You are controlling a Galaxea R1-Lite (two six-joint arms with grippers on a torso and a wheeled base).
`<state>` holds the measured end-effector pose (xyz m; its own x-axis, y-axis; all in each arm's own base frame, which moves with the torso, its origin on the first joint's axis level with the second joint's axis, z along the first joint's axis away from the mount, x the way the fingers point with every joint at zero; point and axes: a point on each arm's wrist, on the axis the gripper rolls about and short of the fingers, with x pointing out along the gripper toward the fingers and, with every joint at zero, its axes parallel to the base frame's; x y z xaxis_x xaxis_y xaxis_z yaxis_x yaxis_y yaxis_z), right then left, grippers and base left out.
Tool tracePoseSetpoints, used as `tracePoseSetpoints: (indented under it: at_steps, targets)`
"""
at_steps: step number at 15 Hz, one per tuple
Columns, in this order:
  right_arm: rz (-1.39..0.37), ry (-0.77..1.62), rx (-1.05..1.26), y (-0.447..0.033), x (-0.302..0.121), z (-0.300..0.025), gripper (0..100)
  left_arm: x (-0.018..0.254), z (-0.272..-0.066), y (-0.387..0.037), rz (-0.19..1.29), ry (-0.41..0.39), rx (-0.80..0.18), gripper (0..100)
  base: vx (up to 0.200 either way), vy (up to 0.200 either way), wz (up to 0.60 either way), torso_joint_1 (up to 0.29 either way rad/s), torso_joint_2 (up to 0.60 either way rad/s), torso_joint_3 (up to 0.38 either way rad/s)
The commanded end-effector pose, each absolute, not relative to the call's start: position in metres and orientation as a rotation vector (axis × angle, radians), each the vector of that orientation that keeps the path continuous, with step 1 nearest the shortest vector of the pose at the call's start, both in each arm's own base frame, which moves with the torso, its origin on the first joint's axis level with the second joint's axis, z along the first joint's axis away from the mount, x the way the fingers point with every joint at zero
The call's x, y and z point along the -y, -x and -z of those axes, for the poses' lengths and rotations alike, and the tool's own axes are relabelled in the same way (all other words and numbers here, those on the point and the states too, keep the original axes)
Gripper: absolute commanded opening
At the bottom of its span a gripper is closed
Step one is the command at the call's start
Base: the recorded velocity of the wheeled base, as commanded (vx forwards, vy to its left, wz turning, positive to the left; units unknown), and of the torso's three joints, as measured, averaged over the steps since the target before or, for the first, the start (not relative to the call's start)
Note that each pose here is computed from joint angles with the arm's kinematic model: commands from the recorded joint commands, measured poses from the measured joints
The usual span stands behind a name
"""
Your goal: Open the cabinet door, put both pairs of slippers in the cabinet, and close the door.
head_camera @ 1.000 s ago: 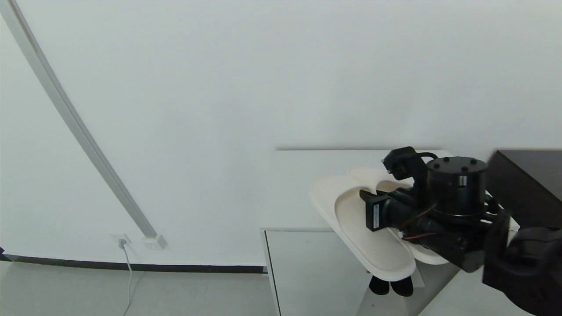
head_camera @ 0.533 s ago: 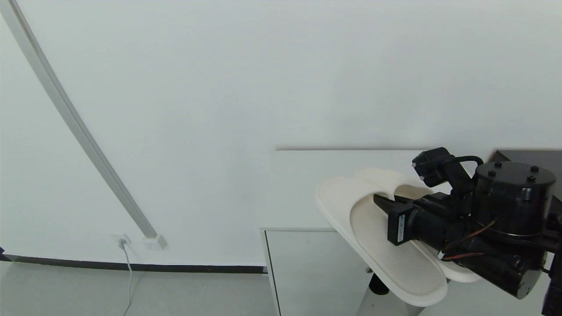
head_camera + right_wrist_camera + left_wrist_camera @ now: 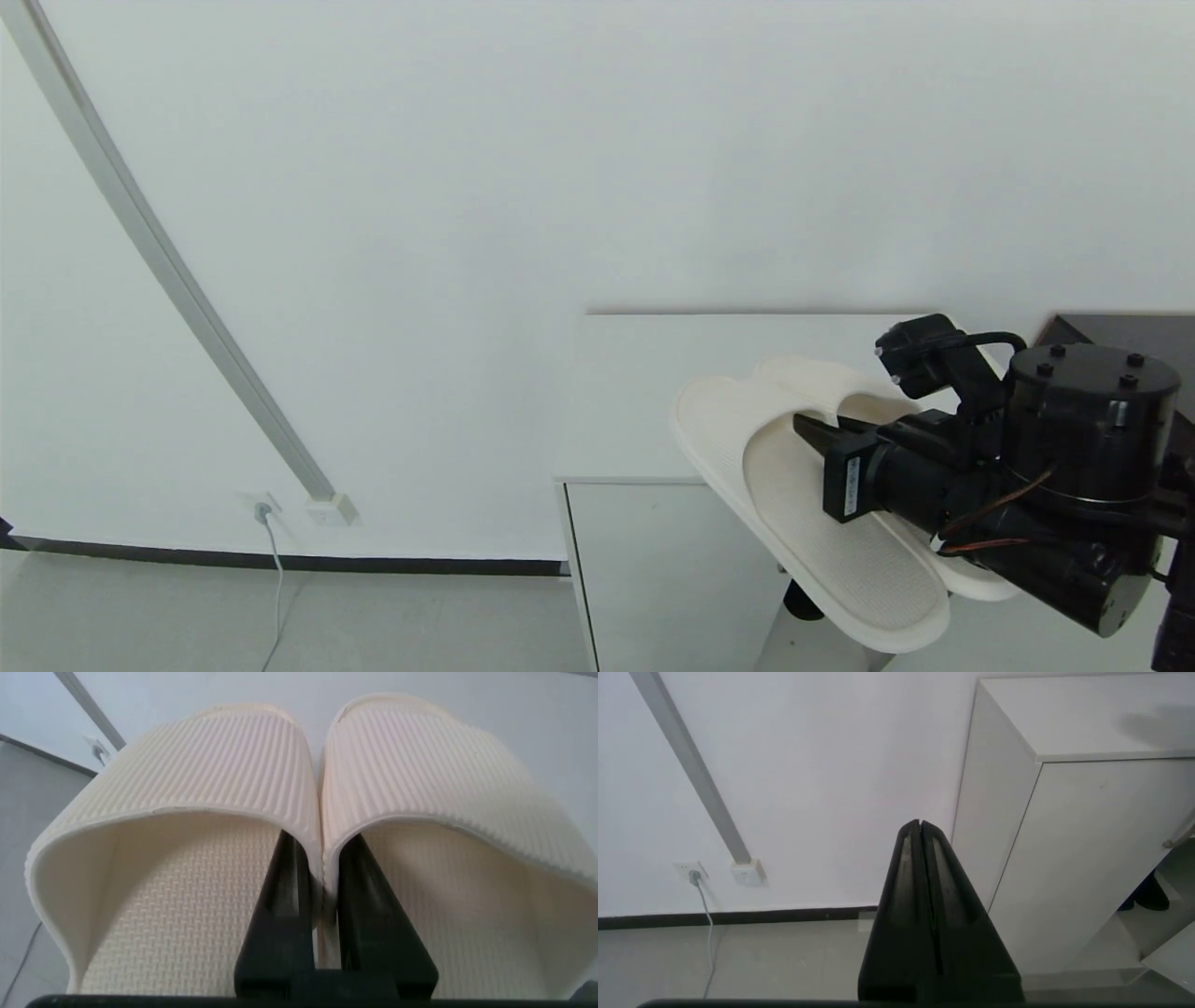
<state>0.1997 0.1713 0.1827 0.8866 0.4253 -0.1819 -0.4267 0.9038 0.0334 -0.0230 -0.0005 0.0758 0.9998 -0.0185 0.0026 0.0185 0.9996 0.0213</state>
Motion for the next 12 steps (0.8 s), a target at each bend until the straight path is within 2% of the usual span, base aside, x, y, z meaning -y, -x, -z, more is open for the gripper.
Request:
tracePoseSetpoints:
  at_steps: [1,8,12]
  targets:
    - [-0.443,0.011,-0.194,-0.2008,-0.1725,-0.1806,0,0.0006,-0.0759,0.0229,0.018,-0.021,0.002,0,-0.200,0.000,0.00,0.022,0.00,0.007]
    - [-0.448,0.017,-0.203,-0.2005,-0.1744,-0.1778,0,0.0006,-0.0759,0.0229,0.018,-0.020,0.002,0,-0.200,0.000,0.00,-0.002,0.00,0.006]
    - [-0.448,0.022,-0.211,-0.2014,-0.1752,-0.1754,0,0.0006,-0.0759,0.0229,0.018,-0.020,0.002,0,0.000,0.000,0.00,0.000,0.00,0.000]
